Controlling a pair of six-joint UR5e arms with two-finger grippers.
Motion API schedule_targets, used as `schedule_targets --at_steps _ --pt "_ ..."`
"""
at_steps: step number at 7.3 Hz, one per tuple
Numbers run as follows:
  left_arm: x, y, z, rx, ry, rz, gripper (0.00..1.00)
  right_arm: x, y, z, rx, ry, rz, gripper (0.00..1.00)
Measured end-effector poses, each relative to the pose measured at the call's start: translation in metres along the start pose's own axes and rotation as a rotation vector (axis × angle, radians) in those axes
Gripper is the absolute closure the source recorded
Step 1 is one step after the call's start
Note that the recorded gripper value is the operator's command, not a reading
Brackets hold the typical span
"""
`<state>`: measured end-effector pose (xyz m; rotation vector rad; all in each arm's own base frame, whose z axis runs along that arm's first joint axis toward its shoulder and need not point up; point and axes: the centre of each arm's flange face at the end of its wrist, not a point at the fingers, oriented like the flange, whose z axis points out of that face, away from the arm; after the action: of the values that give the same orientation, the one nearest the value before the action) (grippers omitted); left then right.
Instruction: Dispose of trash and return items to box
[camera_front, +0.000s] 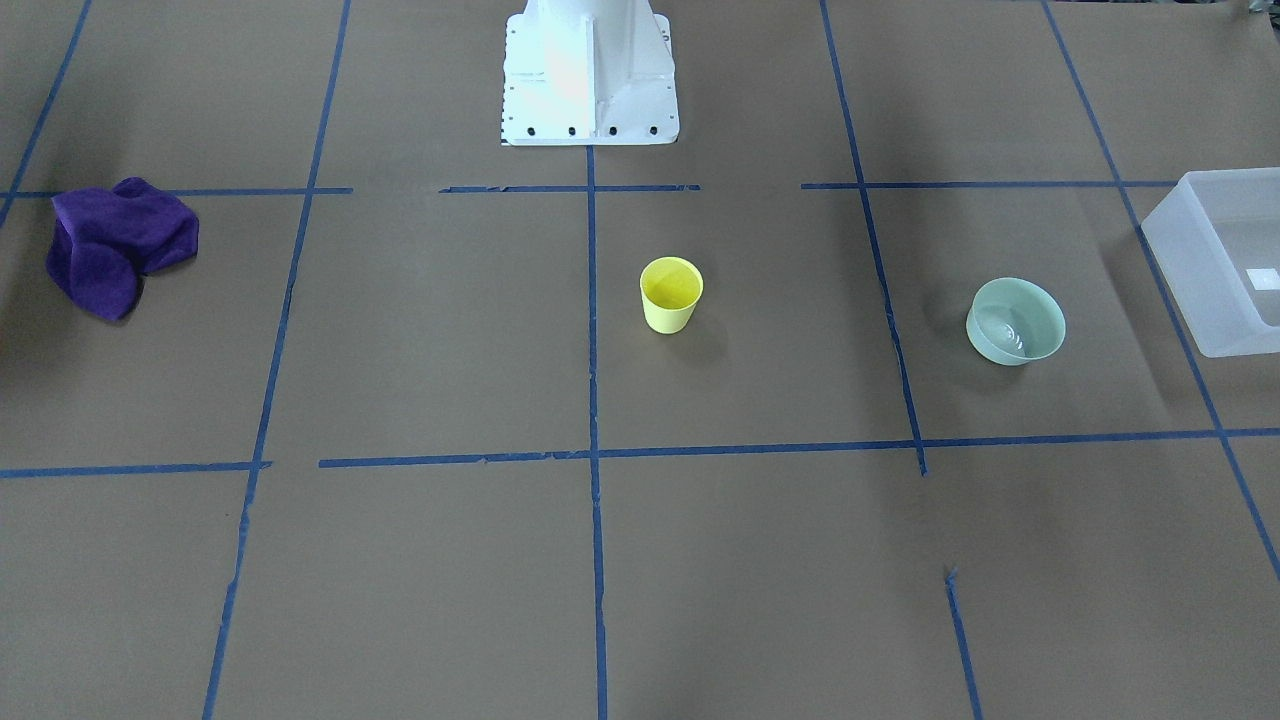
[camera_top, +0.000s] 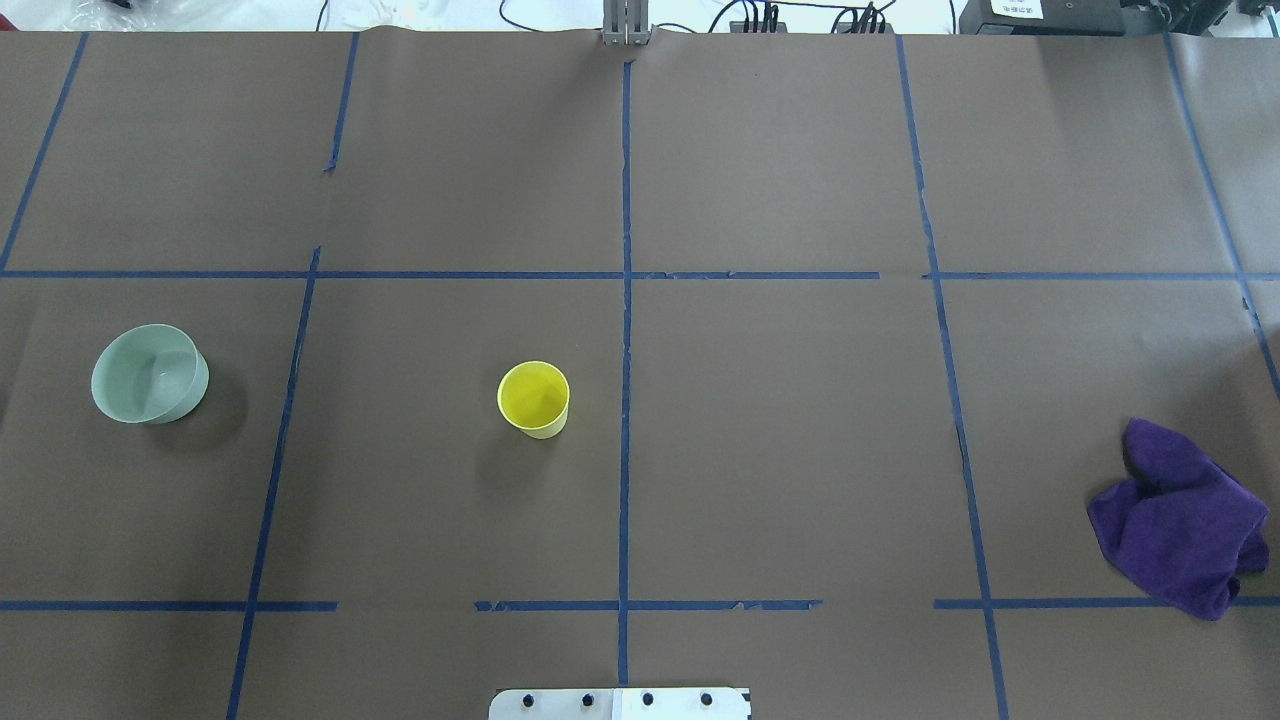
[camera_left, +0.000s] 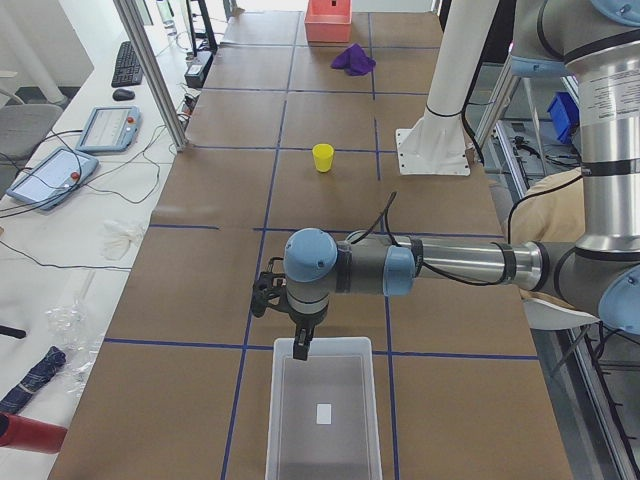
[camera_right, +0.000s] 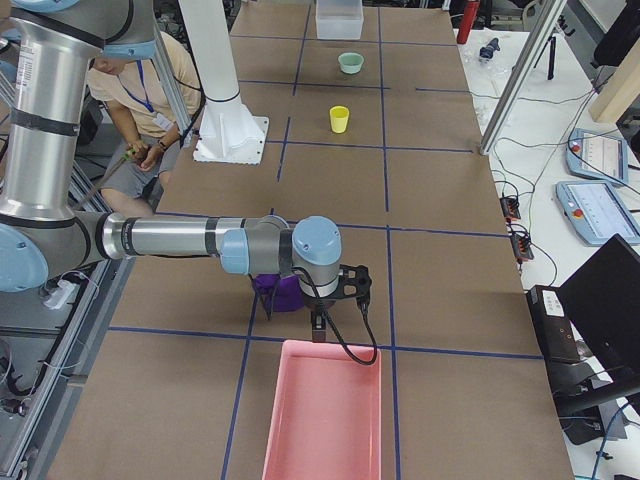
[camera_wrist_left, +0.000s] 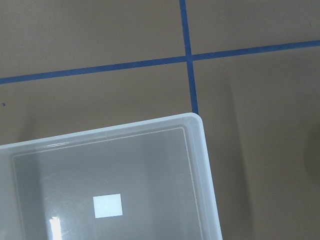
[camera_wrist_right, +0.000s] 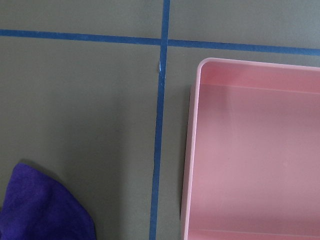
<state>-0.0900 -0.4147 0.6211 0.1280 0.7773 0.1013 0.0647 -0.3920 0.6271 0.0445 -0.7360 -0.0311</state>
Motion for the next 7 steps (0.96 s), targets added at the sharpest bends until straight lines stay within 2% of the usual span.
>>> schedule_targets --at_steps 4,6,7 --pt "0.009 -0.006 -0.01 0.032 -0.004 0.04 0.0 -0.003 -0.001 -0.003 0.009 0.001 -0.008 0.0" --pt "0.022 -0.018 -0.014 0.117 -0.017 0.146 0.0 -0.009 -0.008 -0.009 0.027 0.002 -0.023 0.0" --pt "0.039 -0.03 -0.01 0.154 -0.018 0.231 0.0 -0.016 -0.018 -0.017 0.066 0.002 -0.054 0.0"
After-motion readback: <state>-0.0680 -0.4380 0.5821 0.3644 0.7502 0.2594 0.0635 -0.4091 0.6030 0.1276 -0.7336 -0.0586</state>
